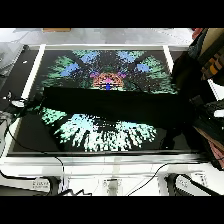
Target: Fold the clothes and pants, and hang the long-sleeved shirts on hangers.
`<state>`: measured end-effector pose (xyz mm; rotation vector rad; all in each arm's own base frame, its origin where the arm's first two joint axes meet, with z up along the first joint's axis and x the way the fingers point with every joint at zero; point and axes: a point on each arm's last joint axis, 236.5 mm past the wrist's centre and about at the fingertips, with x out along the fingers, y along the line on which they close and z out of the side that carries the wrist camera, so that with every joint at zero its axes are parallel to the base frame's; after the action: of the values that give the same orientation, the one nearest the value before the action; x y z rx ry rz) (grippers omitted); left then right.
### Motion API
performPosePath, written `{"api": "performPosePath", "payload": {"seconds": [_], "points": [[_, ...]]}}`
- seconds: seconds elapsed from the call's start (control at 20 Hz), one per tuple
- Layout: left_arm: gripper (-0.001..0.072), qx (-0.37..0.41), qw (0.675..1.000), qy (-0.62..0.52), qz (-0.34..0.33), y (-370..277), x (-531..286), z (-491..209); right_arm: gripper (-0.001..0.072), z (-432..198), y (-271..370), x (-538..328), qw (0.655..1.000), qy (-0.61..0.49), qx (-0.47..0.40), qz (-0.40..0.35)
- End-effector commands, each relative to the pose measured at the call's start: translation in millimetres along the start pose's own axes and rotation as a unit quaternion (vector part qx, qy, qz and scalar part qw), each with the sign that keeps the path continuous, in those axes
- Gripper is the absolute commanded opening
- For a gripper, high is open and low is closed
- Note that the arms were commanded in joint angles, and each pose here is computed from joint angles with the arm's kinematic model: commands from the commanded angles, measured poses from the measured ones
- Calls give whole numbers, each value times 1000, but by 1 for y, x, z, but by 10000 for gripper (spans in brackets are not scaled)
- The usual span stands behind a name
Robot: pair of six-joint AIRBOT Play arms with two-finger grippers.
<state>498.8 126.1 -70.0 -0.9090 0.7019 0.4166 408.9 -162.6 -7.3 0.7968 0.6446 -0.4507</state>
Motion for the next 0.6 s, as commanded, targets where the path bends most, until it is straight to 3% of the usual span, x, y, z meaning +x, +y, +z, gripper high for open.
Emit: {"api": "performPosePath", "payload": {"seconds": [0.0, 0.05, 0.2, 0.25, 0.3, 0.4, 0.5, 0.55], "points": [[698, 21, 996, -80, -13, -17, 9, 21, 691, -9, 7, -3, 999, 29, -42, 8], [682, 25, 996, -79, -11, -17, 14, 17, 692, -10, 12, -5, 997, 39, -58, 13], [405, 23, 998, -60, 1, -6, 29, 0, 691, -15, 34, -19, 986, 84, -136, 41], [232, 23, 998, -61, 0, -7, 29, 1, 691, -13, 45, -26, 982, 95, -155, 53], [7, 25, 998, -64, -3, -10, 27, 4, 691, -9, 55, -33, 979, 100, -167, 63], [7, 36, 996, -81, -14, -22, 19, 20, 690, 3, 80, -47, 974, 97, -183, 86], [7, 108, 988, -109, -28, -48, 5, 44, 663, 11, 115, -56, 968, 80, -212, 112], [7, 140, 982, -124, -38, -64, -6, 55, 525, 13, 137, -60, 963, 64, -228, 127]]}}
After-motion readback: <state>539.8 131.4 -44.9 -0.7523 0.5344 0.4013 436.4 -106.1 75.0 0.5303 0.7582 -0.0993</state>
